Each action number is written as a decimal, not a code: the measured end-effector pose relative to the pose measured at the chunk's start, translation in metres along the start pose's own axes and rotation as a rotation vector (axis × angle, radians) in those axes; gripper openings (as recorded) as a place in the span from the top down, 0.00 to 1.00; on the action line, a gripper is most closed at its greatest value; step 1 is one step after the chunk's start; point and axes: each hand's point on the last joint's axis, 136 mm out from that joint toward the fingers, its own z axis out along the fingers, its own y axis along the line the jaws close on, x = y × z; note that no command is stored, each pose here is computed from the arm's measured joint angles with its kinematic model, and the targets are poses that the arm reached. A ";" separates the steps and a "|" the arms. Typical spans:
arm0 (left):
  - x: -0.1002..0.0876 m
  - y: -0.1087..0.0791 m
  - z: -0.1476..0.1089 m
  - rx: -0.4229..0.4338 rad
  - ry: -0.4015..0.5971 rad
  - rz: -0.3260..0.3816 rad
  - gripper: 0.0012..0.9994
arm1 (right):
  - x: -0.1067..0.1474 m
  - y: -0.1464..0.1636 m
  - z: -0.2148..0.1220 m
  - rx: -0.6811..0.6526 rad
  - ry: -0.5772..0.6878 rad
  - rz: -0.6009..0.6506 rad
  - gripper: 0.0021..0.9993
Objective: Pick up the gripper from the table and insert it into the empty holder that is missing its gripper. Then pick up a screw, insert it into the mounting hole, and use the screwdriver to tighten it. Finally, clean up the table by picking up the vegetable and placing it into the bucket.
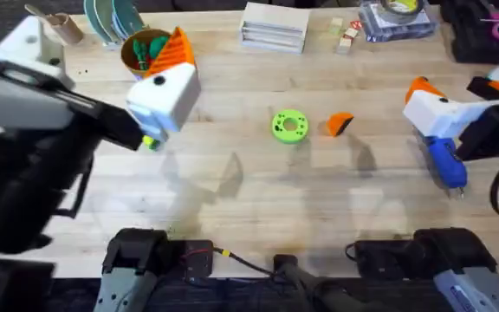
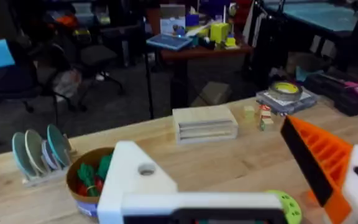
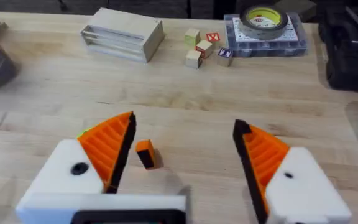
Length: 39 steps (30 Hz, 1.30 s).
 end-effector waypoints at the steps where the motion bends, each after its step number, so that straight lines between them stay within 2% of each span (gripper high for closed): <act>1: 0.003 0.000 0.000 -0.002 -0.018 0.007 0.01 | 0.000 0.000 0.000 0.000 0.000 0.000 0.01; 12: 0.050 -0.013 0.000 0.056 -0.164 0.046 0.01 | 0.000 0.000 0.000 0.000 0.000 0.000 0.01; 18: 0.070 -0.016 0.002 0.071 -0.229 0.038 0.01 | 0.000 0.000 0.000 0.000 0.000 0.000 0.01; 27: 0.099 -0.023 0.012 0.126 -0.268 0.033 0.01 | 0.000 0.000 0.000 0.000 0.000 0.000 0.01; 30: 0.113 -0.028 0.015 0.152 -0.233 0.021 0.01 | 0.000 0.000 0.000 0.000 0.000 0.000 0.01; 34: 0.122 -0.032 0.017 0.173 -0.196 0.010 0.01 | 0.000 0.000 0.000 0.000 0.000 0.000 0.01; 39: 0.161 -0.031 0.021 0.170 -0.034 -0.037 0.01 | 0.000 0.000 0.000 0.000 0.000 0.000 0.01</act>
